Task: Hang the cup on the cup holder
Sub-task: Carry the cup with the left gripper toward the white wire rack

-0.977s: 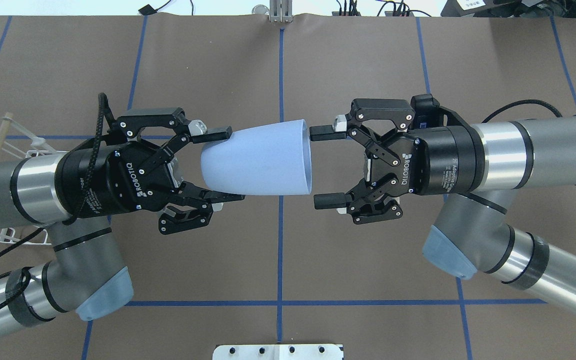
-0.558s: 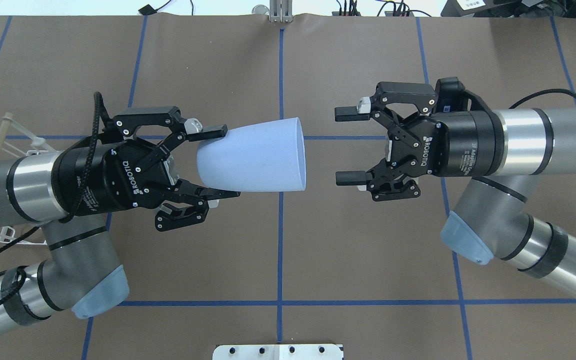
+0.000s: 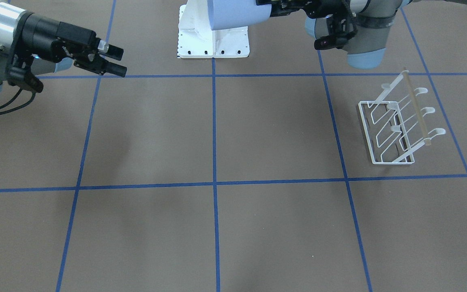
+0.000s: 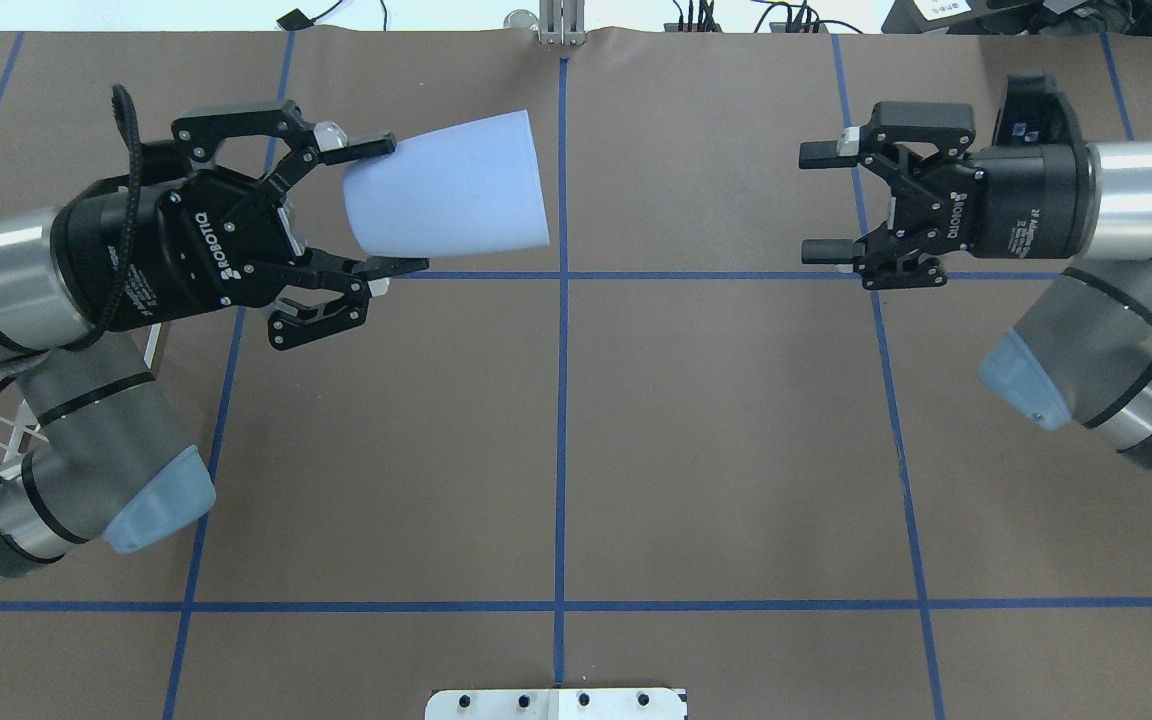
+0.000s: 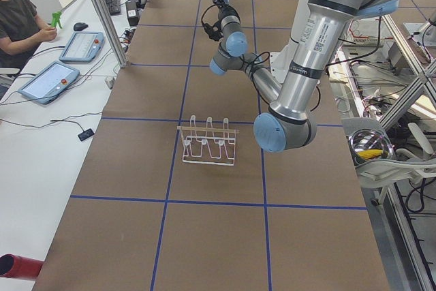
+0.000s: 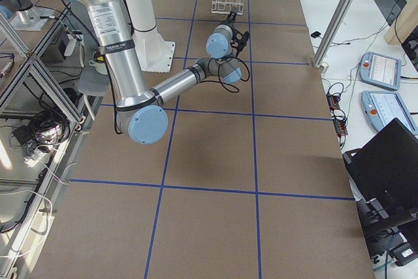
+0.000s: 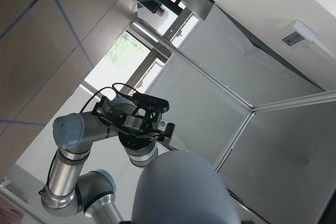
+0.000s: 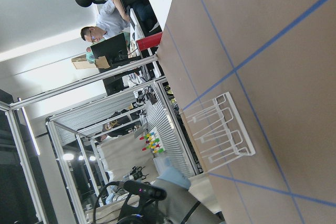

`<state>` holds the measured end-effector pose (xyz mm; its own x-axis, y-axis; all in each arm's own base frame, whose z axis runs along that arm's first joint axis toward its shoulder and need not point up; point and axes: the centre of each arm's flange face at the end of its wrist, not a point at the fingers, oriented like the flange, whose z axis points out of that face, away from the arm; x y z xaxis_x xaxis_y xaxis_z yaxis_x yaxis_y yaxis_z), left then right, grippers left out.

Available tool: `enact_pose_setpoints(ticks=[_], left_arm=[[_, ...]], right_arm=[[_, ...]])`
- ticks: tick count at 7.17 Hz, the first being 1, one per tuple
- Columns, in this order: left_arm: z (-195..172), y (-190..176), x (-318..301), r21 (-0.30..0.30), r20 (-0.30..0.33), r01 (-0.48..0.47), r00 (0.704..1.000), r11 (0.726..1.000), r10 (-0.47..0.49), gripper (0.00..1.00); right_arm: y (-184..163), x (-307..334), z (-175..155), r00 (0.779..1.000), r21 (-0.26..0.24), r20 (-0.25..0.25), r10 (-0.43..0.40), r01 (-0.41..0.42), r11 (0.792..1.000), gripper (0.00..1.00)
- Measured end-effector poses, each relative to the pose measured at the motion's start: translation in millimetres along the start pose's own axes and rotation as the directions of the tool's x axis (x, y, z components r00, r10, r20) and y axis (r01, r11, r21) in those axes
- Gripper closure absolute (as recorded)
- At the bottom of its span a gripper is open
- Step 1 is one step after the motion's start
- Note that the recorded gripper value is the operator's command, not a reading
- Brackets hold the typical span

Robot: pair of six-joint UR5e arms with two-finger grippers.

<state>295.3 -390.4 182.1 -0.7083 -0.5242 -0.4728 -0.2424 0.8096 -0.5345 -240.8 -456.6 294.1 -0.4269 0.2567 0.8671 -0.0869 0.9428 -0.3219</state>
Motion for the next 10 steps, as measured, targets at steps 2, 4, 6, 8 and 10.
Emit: enact_pose_setpoints(ticks=[2, 4, 6, 8, 10], left_arm=[[-23.3, -30.7, 1.9, 0.156, 0.091, -0.192, 0.98, 0.969, 0.18, 1.0], [-30.0, -55.6, 13.4, 0.281, 0.249, -0.379, 0.916, 0.881, 0.315, 1.0], [-46.4, -83.1, 24.1, 0.321, 0.432, -0.537, 0.816, 0.78, 0.384, 1.0], [-74.1, -111.3, 37.3, 0.272, 0.623, -0.672, 0.668, 0.689, 0.406, 1.0], [-105.0, -138.0, 65.6, 0.157, 0.792, -0.777, 0.468, 0.61, 0.393, 1.0]], right_arm=[[-76.7, 22.8, -67.7, 0.973, 0.061, -0.158, -0.165, 0.177, 0.982, 0.0], [-139.8, 57.8, -150.1, 0.907, 0.092, -0.312, -0.284, 0.327, 0.941, 0.0], [-172.0, 75.6, -210.6, 0.826, 0.12, -0.443, -0.348, 0.44, 0.89, 0.0], [-200.7, 84.7, -253.6, 0.693, 0.089, -0.591, -0.412, 0.564, 0.821, 0.0], [-224.9, 93.3, -277.1, 0.522, -0.001, -0.716, -0.464, 0.664, 0.748, 0.01]])
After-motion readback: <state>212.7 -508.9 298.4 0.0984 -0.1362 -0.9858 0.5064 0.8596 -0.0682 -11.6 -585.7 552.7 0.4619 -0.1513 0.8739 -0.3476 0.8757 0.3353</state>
